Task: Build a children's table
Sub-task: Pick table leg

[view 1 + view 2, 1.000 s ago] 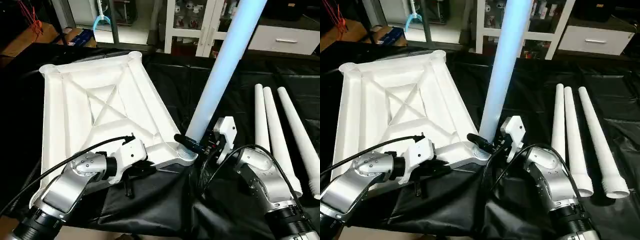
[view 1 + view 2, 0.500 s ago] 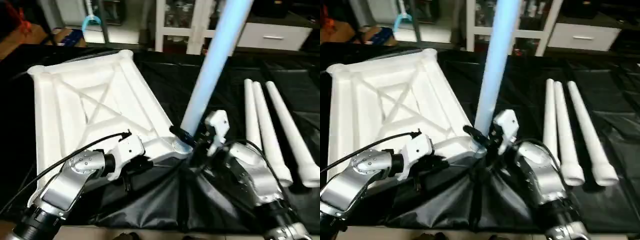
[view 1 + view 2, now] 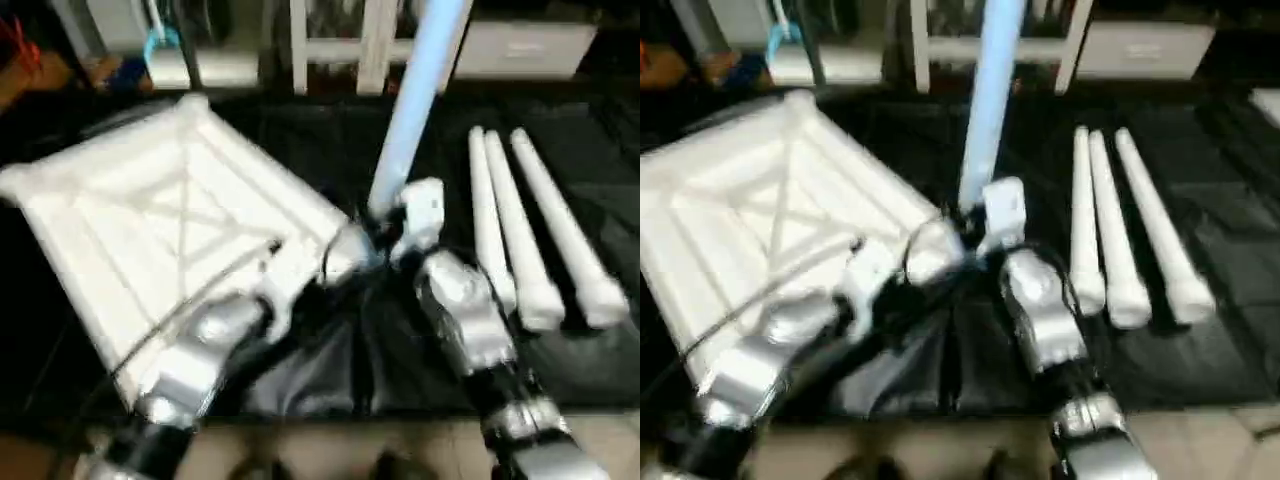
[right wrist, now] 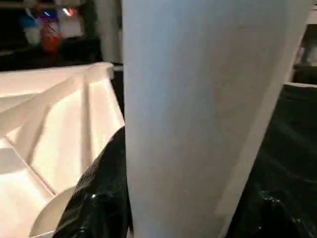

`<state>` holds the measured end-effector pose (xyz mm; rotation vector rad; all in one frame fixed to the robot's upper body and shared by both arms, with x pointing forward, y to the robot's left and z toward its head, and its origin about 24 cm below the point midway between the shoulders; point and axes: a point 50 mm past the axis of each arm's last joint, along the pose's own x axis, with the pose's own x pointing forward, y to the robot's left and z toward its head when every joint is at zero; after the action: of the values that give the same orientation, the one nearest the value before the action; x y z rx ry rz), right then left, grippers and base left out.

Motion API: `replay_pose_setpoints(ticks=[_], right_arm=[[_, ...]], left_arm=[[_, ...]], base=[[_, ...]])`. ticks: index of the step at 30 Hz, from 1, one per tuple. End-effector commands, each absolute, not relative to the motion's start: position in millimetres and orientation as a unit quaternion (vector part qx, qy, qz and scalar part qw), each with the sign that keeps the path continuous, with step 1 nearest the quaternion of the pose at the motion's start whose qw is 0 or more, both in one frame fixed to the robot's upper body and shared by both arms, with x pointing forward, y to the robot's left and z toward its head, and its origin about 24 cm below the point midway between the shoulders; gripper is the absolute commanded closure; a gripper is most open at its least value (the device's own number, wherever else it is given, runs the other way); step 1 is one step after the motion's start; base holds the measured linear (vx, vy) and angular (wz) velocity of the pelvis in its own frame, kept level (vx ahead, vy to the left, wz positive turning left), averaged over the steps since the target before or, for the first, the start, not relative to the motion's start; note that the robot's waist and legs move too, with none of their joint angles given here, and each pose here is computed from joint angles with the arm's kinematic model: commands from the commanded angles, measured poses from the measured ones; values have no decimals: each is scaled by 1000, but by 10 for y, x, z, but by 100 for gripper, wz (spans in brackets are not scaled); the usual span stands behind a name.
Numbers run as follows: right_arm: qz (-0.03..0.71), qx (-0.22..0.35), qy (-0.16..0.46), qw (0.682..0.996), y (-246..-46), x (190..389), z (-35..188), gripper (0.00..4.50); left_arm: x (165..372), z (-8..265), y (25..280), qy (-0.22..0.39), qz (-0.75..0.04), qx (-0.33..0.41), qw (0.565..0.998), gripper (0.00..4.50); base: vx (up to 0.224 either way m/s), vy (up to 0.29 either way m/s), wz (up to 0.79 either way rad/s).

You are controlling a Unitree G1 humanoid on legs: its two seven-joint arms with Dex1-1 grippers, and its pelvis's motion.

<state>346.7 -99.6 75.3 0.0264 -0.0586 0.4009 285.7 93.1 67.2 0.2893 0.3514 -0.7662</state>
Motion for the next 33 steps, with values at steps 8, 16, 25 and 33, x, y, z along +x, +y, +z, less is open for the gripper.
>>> replay_pose_setpoints(ticks=[8,16,25,33], right_arm=[[56,14,140,988,-1386,3328,13,265],[53,6,137,989,-1390,3335,-3,265],[91,0,127,988,-1305,3346,28,265],[126,0,113,986,-1232,3354,73,183]], left_arm=[[3008,770,989,141,-284,148,937,450],[3007,764,988,140,-284,152,936,450],[2990,752,988,143,-296,152,932,450],[2973,741,983,145,-304,151,929,450]], base=[[-10,-60,8],[0,0,0],[0,0,0],[0,0,0]])
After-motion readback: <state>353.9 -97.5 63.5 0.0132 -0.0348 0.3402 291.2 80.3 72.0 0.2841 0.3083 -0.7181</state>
